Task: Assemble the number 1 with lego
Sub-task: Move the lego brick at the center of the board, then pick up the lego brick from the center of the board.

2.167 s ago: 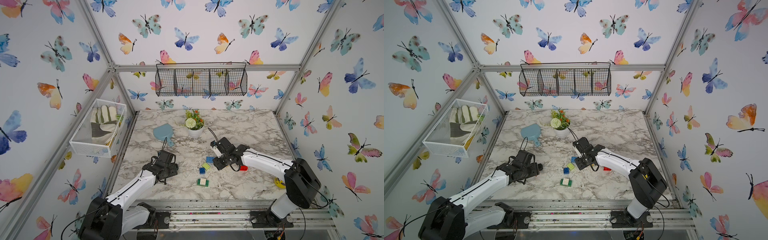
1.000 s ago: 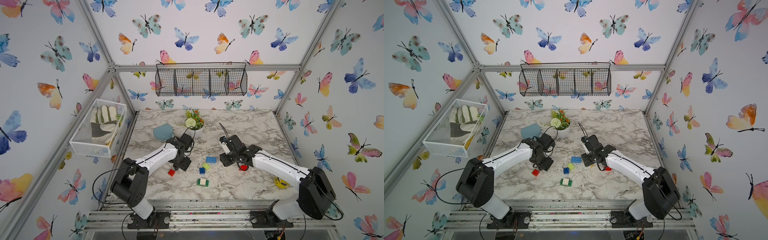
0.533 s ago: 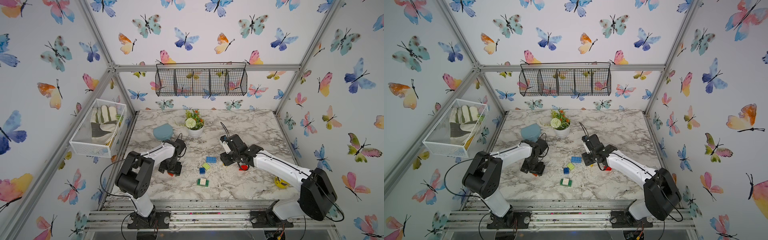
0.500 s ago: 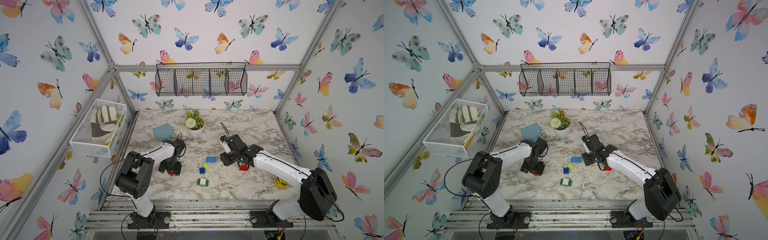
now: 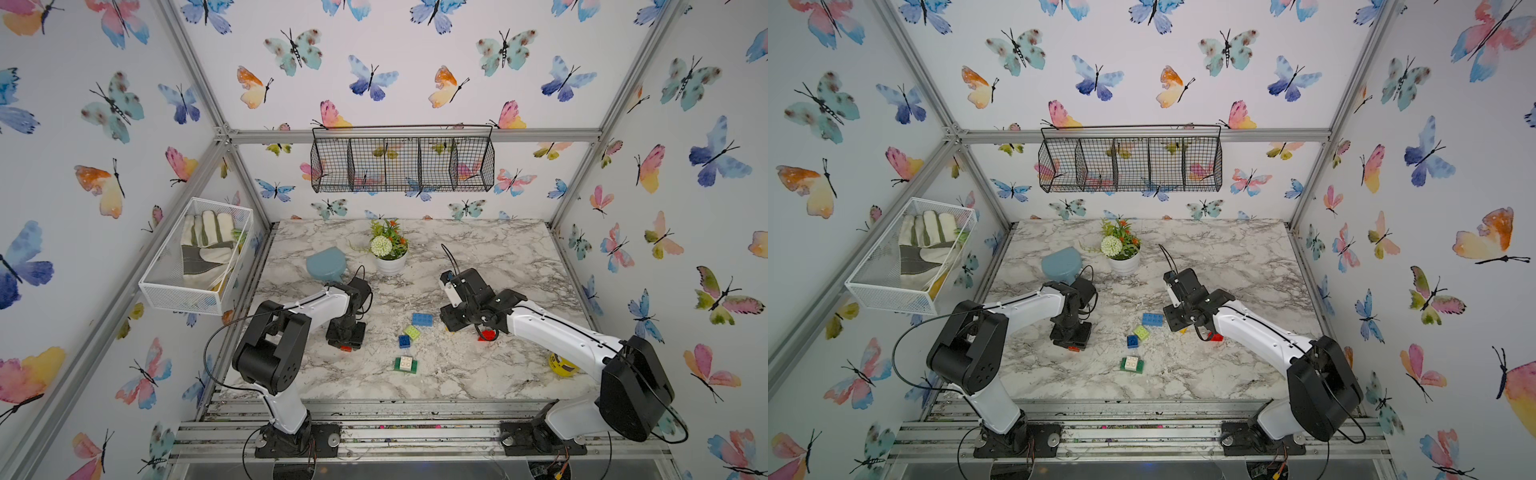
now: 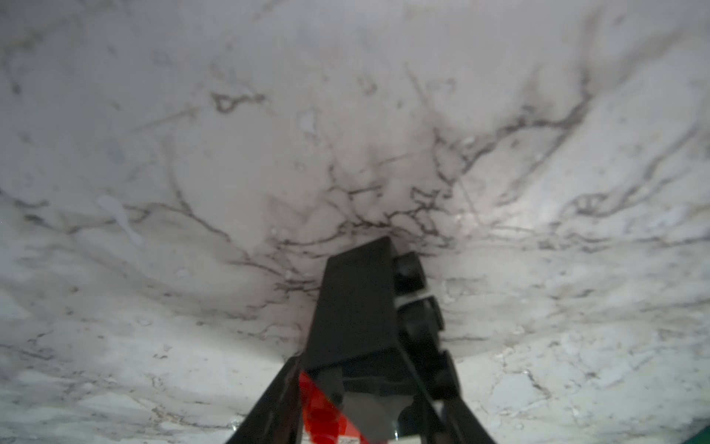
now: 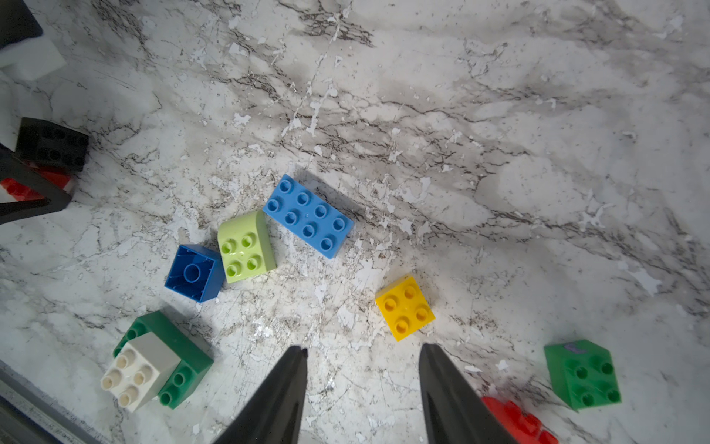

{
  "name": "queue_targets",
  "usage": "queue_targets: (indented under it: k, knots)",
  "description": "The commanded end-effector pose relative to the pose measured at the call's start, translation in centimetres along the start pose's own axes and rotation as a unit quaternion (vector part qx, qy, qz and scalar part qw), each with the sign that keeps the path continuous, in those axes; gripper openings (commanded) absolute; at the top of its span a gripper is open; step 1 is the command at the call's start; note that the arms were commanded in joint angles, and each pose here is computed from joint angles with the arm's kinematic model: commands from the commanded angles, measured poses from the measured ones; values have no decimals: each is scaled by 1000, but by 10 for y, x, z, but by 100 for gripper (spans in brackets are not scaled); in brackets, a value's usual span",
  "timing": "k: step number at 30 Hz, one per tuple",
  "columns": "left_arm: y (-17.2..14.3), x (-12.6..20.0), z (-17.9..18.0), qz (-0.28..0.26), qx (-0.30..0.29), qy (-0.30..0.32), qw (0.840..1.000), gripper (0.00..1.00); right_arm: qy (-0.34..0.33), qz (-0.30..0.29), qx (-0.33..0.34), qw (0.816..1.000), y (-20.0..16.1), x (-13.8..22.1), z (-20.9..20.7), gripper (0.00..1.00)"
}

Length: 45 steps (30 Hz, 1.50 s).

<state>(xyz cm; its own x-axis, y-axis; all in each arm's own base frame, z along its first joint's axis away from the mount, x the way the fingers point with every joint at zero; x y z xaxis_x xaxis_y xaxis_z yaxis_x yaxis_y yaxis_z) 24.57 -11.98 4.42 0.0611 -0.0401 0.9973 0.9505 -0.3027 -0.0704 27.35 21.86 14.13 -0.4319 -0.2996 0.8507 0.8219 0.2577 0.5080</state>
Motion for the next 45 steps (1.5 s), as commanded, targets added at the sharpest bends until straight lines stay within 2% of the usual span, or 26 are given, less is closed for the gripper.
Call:
queue_targets:
  k: [1,6,18,20,26,28,31,34,37,41,44,45]
  knots:
    - [-3,-5,-9,1,0,-23,1000,44,7,-1,-8,1000,1,2,0,53]
    - [-5,-12,-11,11,1,-15,1000,34,14,0,-10,1000,-4,-3,1,52]
    - [-23,-19,-51,3,-12,-48,999,33,17,7,2,1000,2,-4,5,52]
    - [-23,-21,-50,2,-11,-46,999,37,19,7,2,1000,2,-4,5,52]
    - [-16,-8,-54,-27,-9,-62,998,65,27,-6,2,1000,9,3,8,55]
    - [-13,3,-56,-46,-7,-73,996,69,34,-14,5,999,13,8,10,59]
    - [-6,37,-59,-104,4,-98,990,74,65,-22,22,997,17,14,20,63]
    - [-1,66,-53,-161,28,-112,980,75,141,-34,65,987,19,21,44,65]
    - [3,88,-34,-224,88,-117,964,76,195,-70,117,971,20,30,68,64]
    - [-1,110,5,-312,206,-166,913,75,237,-114,204,943,15,39,97,65]
    - [-9,119,31,-369,269,-174,872,74,245,-114,234,934,13,33,107,65]
    - [-13,121,36,-382,280,-172,864,74,248,-108,239,933,11,30,110,65]
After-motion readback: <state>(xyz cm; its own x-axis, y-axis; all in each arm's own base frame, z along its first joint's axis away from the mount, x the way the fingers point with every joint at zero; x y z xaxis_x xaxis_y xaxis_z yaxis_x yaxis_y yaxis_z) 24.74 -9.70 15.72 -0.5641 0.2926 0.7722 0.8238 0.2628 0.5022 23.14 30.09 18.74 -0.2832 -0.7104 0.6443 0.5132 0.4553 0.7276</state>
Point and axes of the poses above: each gripper's point midway between its finger pads, its own x axis back along the fingers, its own z axis along the line the jaws close on, y = z × x, the point moved 3 cm from there along x, back along the fingers, and after that the axes turned 9 degrees about -x, right-handed, at the moved point
